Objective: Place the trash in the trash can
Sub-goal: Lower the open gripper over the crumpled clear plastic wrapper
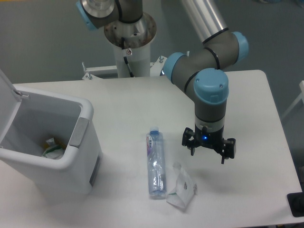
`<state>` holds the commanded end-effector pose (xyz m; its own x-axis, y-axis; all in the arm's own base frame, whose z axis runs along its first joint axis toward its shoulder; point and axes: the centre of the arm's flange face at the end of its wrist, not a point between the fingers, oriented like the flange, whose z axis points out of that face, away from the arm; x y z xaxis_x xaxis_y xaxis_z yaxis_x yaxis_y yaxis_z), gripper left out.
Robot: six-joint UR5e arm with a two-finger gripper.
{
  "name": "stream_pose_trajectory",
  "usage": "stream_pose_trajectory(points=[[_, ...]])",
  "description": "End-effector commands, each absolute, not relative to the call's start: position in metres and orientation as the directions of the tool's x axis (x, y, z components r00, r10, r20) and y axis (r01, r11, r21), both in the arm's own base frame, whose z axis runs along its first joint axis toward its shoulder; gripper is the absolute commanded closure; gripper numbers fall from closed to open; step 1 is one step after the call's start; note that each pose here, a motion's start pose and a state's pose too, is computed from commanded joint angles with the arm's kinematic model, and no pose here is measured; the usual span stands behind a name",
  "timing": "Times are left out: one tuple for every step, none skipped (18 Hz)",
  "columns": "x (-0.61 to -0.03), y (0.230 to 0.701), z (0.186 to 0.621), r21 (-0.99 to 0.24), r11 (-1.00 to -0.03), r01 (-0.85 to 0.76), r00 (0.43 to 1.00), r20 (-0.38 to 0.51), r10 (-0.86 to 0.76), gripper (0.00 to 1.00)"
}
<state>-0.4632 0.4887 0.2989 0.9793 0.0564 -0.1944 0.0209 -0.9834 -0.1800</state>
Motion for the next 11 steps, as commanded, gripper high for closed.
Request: stream_pose_trajectory(points=[[-0.458, 0.495, 0.295, -0.18, -0.983, 0.026, 0.981, -0.187, 0.06, 0.0], [-0.452, 0.504, 0.288, -0.178, -0.983, 0.034, 0.982, -0.178, 0.066, 0.0], [-0.448, 0.51, 0.284, -0.178, -0.983, 0.046, 0.982, -0.171, 0.077, 0.0], [-0.445, 0.516, 0.279, -0.177, -0.983, 0.058, 0.983, -0.164, 0.088, 0.0], [-0.44, 0.52, 0.271, -0.171, -0.984, 0.057, 0.984, -0.157, 0.084, 0.0], [-0.435, 0.523, 0.265, -0.163, -0.986, 0.046, 0.986, -0.152, 0.071, 0.0], [-0.432, 0.525, 0.261, -0.157, -0.987, 0.038, 0.987, -0.147, 0.061, 0.0], [-0.428, 0.528, 0.258, -0.154, -0.988, 0.031, 0.988, -0.142, 0.053, 0.0], [-0.421, 0.535, 0.251, -0.148, -0.989, 0.018, 0.99, -0.137, 0.039, 0.0], [-0.42, 0.538, 0.246, -0.143, -0.99, 0.015, 0.99, -0.134, 0.034, 0.0], [-0.423, 0.541, 0.24, -0.14, -0.99, 0.013, 0.991, -0.131, 0.032, 0.0]])
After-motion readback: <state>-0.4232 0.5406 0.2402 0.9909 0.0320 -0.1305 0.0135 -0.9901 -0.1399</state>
